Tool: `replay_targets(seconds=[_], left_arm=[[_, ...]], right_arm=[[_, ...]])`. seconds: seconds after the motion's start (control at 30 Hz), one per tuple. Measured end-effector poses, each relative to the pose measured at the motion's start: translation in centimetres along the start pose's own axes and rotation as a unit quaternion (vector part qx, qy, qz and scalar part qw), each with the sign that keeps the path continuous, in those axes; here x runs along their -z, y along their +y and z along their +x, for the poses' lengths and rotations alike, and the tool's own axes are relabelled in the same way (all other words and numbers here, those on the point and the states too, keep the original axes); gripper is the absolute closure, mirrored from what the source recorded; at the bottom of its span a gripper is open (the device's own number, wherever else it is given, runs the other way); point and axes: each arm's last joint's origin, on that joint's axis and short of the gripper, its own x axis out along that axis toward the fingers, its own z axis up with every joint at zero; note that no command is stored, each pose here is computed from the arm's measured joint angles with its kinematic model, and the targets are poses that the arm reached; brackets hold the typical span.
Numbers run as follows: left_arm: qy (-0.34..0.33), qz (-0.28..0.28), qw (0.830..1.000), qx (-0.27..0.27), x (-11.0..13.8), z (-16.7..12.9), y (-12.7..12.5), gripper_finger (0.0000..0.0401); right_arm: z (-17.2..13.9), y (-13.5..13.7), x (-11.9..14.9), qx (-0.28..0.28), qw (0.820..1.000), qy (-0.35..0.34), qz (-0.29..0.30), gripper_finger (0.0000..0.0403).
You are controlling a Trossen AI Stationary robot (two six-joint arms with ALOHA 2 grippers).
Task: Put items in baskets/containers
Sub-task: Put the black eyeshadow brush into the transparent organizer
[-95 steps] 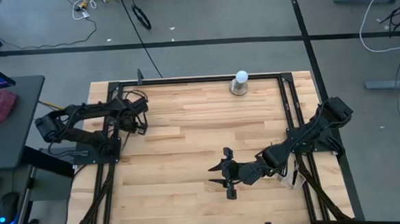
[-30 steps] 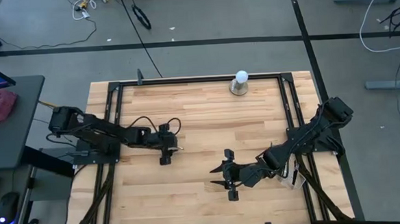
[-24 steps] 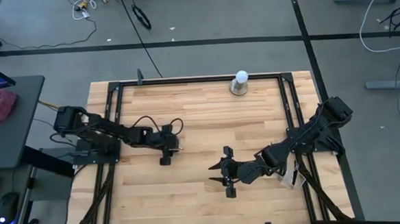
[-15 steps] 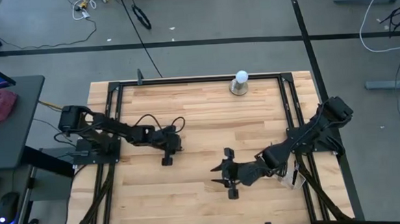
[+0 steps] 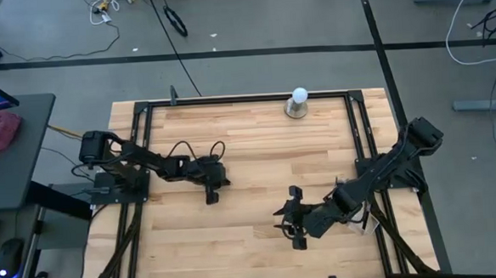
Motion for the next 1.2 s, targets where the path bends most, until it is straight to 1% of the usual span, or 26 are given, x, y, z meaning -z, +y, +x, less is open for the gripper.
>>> replay_targets(seconds=[0.13,0.2,0.33,0.4,0.5,0.57,0.7,0.77,0.83,0.9,0.97,1.1,1.2], left_arm=[[-0.037,-0.013,0.999,0.004,-0.7,0.0,0.0,0.0399],[-0.045,-0.019,0.999,0.005,-0.9,0.0,0.0,0.0399],[-0.048,-0.022,0.999,0.007,-1.0,-0.1,0.1,0.0390],[-0.054,-0.025,0.998,0.018,-1.2,-0.2,0.3,0.0378],[-0.056,-0.028,0.996,0.062,-1.6,-0.8,0.6,0.0344],[-0.027,-0.027,0.996,0.081,-1.2,-1.1,0.6,0.0312],[0.036,-0.012,0.998,0.057,0.0,-1.3,0.7,0.0249],[0.040,-0.001,0.998,0.054,0.5,-1.3,0.6,0.0226],[0.029,0.007,0.998,0.050,1.2,-1.5,0.3,0.0212],[0.024,0.014,0.999,0.040,2.2,-1.7,0.0,0.0210],[0.018,0.017,0.999,0.027,3.3,-2.0,-0.2,0.0218],[-0.008,0.008,1.000,0.019,5.3,-2.4,-0.4,0.0257],[-0.018,-0.002,1.000,0.012,6.1,-2.2,-0.4,0.0288]], right_arm=[[0.9,-0.3,0.4,0.022,1.000,0.007,0.000,0.0236],[1.3,-0.4,0.6,0.027,1.000,0.011,-0.001,0.0236],[1.7,-0.5,0.7,0.029,1.000,0.011,0.004,0.0236],[1.7,-0.5,0.6,0.028,1.000,0.009,0.005,0.0236],[1.7,-0.4,0.5,0.026,1.000,0.004,0.005,0.0236],[1.7,-0.4,0.5,0.026,1.000,0.005,0.005,0.0236],[1.7,-0.5,0.5,0.030,1.000,0.001,0.004,0.0236],[1.7,-0.5,0.4,0.038,0.999,-0.003,0.004,0.0236],[1.7,-0.5,0.4,0.041,0.999,-0.005,0.005,0.0236],[1.7,-0.5,0.4,0.040,0.999,-0.008,0.006,0.0236],[1.7,-0.5,0.4,0.040,0.999,-0.008,0.006,0.0236],[1.7,-0.5,0.4,0.040,0.999,-0.008,0.006,0.0236],[1.7,-0.6,0.2,0.040,0.999,-0.012,0.010,0.0236]])
